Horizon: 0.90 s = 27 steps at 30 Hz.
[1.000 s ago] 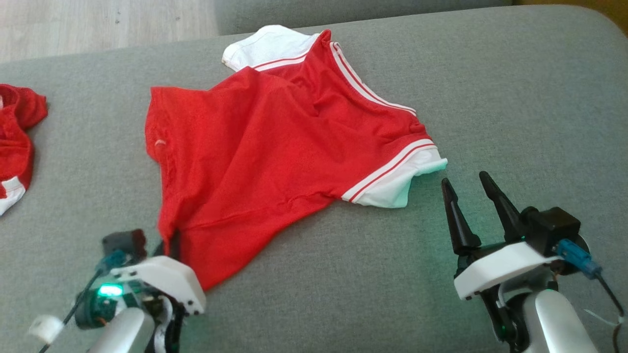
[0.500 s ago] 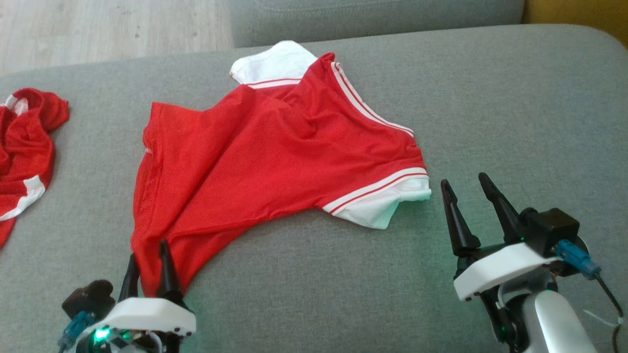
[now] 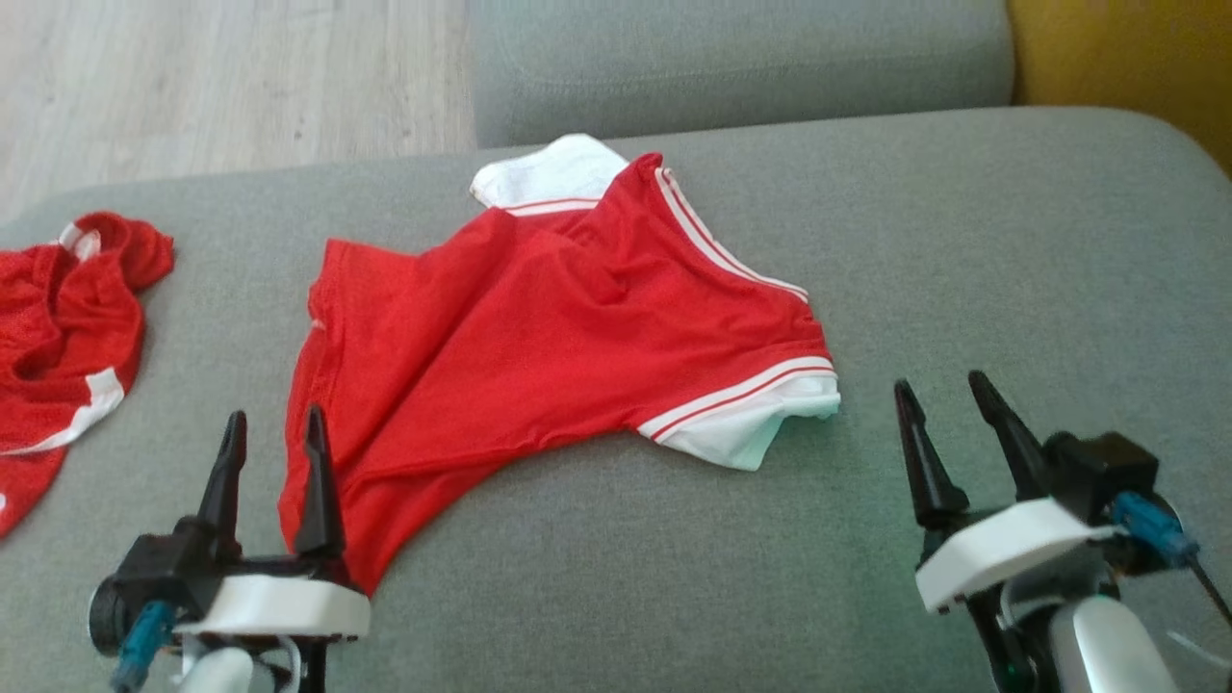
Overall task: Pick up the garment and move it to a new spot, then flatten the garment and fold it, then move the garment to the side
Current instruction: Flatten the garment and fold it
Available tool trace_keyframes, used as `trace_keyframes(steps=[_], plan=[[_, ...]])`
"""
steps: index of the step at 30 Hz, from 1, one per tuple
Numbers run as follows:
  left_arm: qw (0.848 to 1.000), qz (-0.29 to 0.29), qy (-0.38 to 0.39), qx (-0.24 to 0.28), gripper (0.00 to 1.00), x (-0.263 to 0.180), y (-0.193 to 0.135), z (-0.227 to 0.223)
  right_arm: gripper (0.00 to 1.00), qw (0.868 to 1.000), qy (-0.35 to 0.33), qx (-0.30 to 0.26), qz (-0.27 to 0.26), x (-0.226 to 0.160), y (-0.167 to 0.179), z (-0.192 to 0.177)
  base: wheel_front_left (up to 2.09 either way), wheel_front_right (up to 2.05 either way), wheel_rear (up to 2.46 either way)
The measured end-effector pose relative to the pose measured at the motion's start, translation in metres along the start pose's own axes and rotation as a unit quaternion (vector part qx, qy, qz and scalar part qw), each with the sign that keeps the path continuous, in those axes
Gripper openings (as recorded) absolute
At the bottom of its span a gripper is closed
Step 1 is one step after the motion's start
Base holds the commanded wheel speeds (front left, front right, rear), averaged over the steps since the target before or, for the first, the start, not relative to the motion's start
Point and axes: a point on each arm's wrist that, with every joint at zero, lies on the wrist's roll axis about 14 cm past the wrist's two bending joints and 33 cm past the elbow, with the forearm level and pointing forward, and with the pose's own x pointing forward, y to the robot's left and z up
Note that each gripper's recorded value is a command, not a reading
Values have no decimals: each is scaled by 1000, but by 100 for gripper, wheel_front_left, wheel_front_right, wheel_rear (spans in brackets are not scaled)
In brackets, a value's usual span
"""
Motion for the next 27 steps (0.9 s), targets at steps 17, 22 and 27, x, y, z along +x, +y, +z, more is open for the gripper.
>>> trace_keyframes(steps=[17,22,27], plan=[[1000,-5,10,-1,100,1,-3,-9,100,988,150,35,18,45,4,-36,0,0,0],[1000,1,0,-2,100,10,5,-3,100,978,202,27,37,98,13,-32,0,0,0],[1000,5,-2,-10,100,14,7,-2,100,954,299,6,17,112,4,-78,0,0,0]])
